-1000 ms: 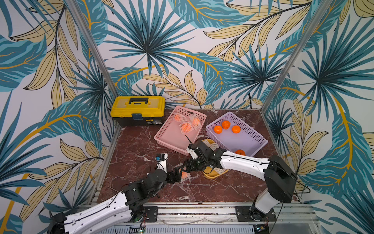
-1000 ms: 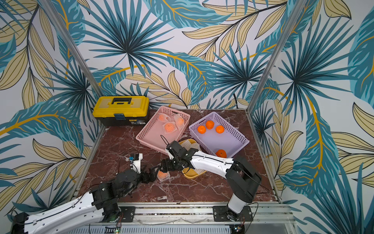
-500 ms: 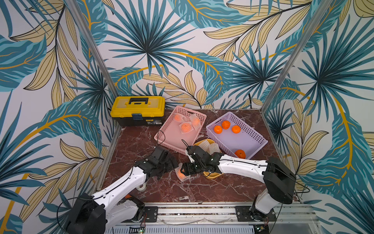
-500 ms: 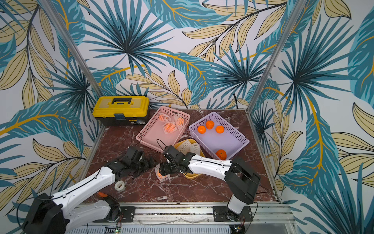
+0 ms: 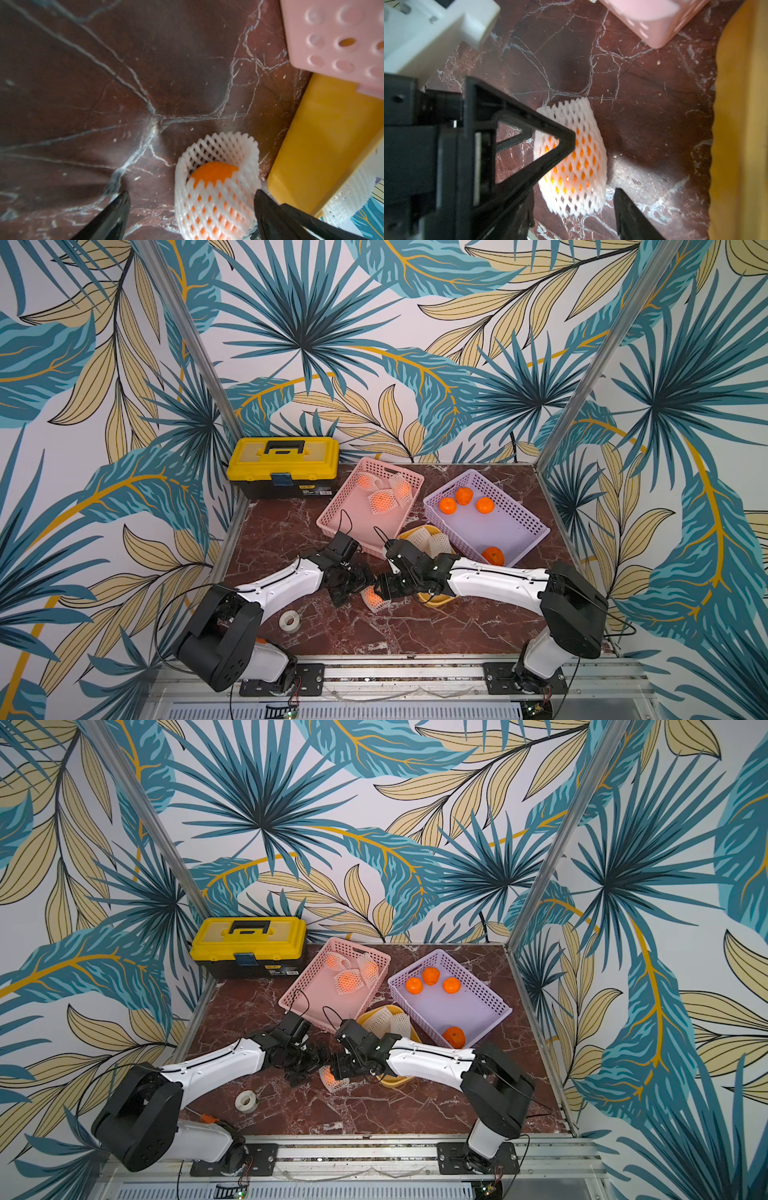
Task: Remove foam nets from oranges
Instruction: Remove the foam net from the orange.
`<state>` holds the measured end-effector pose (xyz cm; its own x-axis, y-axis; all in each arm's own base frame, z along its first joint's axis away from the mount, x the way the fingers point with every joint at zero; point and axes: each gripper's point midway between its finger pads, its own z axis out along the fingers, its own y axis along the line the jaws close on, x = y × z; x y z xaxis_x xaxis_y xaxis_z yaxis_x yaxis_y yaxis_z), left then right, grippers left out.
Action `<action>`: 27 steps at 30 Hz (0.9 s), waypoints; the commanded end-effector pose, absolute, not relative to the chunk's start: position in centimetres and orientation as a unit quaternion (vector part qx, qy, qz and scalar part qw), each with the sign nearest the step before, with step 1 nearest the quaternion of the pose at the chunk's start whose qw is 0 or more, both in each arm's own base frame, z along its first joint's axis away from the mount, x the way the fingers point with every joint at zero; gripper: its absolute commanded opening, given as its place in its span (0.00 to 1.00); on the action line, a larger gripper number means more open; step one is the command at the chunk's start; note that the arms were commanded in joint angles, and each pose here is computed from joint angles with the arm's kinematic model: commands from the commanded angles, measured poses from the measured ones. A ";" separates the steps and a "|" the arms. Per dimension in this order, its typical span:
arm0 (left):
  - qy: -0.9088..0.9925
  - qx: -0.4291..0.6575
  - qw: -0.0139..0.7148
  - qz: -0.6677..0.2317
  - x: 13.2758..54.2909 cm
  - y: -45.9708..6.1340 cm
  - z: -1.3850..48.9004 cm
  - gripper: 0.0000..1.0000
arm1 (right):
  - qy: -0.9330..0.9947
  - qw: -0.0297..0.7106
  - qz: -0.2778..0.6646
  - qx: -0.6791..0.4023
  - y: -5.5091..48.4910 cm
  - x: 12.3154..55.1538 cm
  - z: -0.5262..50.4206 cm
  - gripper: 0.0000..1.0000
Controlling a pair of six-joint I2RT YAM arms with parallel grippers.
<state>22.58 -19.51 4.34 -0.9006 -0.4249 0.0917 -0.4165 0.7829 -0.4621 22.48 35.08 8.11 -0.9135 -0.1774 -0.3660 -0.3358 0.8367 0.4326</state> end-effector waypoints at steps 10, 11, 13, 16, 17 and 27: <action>0.936 -0.214 0.030 -0.276 25.3 -21.3 4.9 0.41 | 0.944 0.161 0.258 -0.130 34.3 21.8 8.5 0.60; 0.935 -0.213 0.031 -0.281 25.4 -21.4 5.1 0.37 | 0.943 0.163 0.259 -0.130 34.3 21.8 8.6 0.60; 0.934 -0.213 0.036 -0.286 25.6 -21.5 5.5 0.26 | 0.943 0.163 0.261 -0.131 34.4 21.8 8.7 0.59; 0.931 -0.208 0.053 -0.294 25.9 -21.5 6.5 0.14 | 0.942 0.159 0.264 -0.136 34.5 21.6 8.7 0.59; 0.930 -0.205 0.064 -0.297 26.0 -21.4 7.0 0.13 | 0.942 0.157 0.265 -0.137 34.6 21.5 8.7 0.59; 0.918 -0.165 0.154 -0.325 27.2 -21.0 10.6 0.12 | 0.933 0.158 0.292 -0.140 35.2 21.2 9.4 0.57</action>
